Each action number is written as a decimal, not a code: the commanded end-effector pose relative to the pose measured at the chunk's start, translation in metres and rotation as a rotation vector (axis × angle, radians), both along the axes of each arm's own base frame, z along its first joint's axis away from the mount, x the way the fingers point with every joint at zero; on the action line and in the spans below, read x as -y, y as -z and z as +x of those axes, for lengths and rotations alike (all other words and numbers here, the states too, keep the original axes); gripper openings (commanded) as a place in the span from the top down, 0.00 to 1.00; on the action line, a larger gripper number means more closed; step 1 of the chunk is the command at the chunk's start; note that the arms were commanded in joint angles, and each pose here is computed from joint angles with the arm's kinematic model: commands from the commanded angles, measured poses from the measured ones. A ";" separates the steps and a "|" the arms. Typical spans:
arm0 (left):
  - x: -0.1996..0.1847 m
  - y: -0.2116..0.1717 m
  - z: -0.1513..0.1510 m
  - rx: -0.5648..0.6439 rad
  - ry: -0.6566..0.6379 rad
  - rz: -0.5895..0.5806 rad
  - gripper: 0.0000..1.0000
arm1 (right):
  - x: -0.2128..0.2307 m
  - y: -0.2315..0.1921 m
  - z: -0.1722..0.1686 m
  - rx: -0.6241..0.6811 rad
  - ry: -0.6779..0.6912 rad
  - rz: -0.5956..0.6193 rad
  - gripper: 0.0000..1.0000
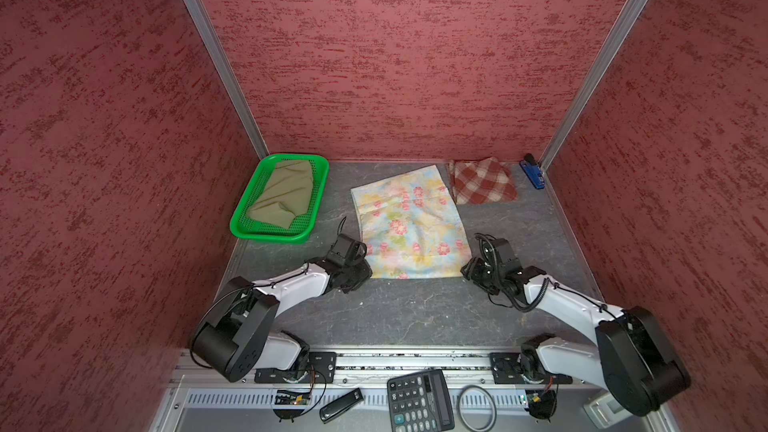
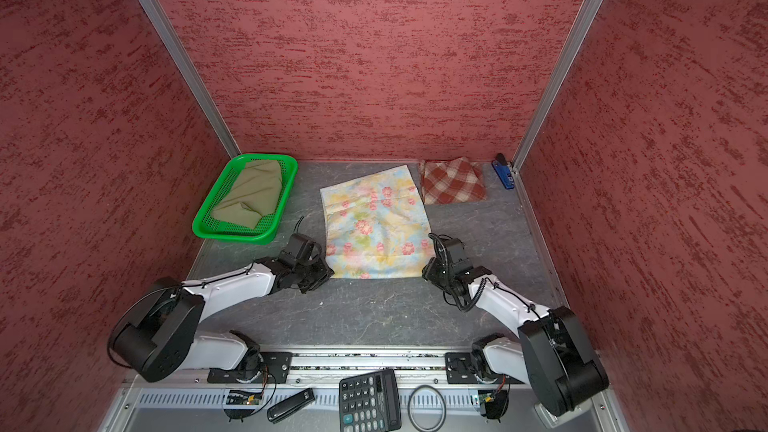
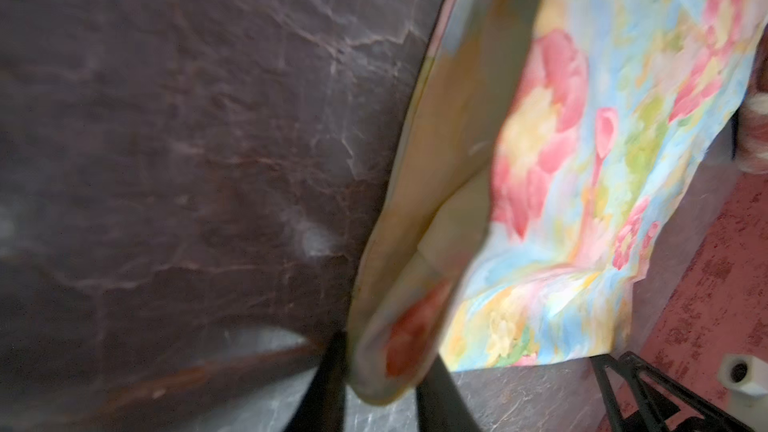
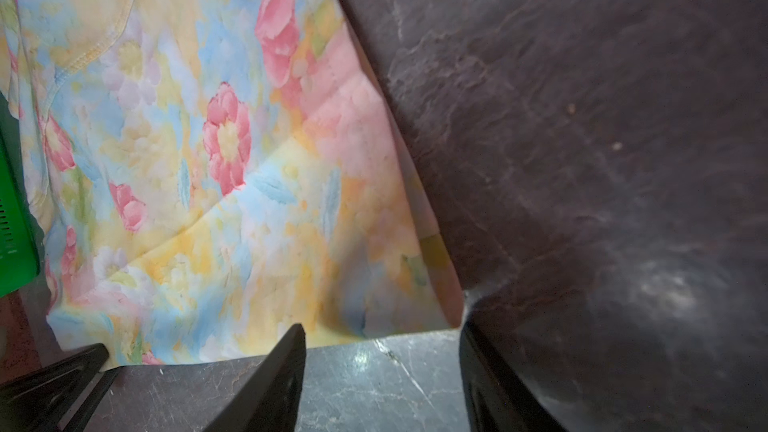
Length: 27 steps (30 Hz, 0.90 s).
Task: Fold and stack the skirts
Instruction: 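Hold the floral skirt's near edge with both grippers, adjusting it flat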
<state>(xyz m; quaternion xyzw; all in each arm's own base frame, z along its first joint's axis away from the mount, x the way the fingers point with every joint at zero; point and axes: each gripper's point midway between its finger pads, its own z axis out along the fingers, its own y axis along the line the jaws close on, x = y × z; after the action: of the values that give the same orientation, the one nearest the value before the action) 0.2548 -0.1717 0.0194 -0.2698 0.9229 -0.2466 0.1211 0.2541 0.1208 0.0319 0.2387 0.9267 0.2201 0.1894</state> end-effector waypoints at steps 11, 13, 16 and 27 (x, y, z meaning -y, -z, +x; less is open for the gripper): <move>-0.032 -0.012 0.006 0.088 0.133 0.329 0.84 | 0.019 0.013 0.013 0.007 0.060 -0.047 0.56; -0.037 -0.014 0.002 0.087 0.140 0.350 0.82 | 0.018 0.015 0.014 0.004 0.058 -0.042 0.61; -0.041 -0.013 -0.005 0.089 0.145 0.345 0.79 | 0.013 0.018 0.015 -0.001 0.045 -0.020 0.68; -0.054 0.004 -0.024 0.022 0.118 0.359 0.46 | 0.020 0.002 0.005 0.029 -0.030 -0.092 0.55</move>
<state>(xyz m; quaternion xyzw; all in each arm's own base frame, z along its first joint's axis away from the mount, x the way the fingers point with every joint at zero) 0.2407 -0.1283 0.0230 -0.1776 0.9622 -0.1077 0.1762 0.2671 0.1092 0.0279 0.2206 0.9284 0.2090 0.2138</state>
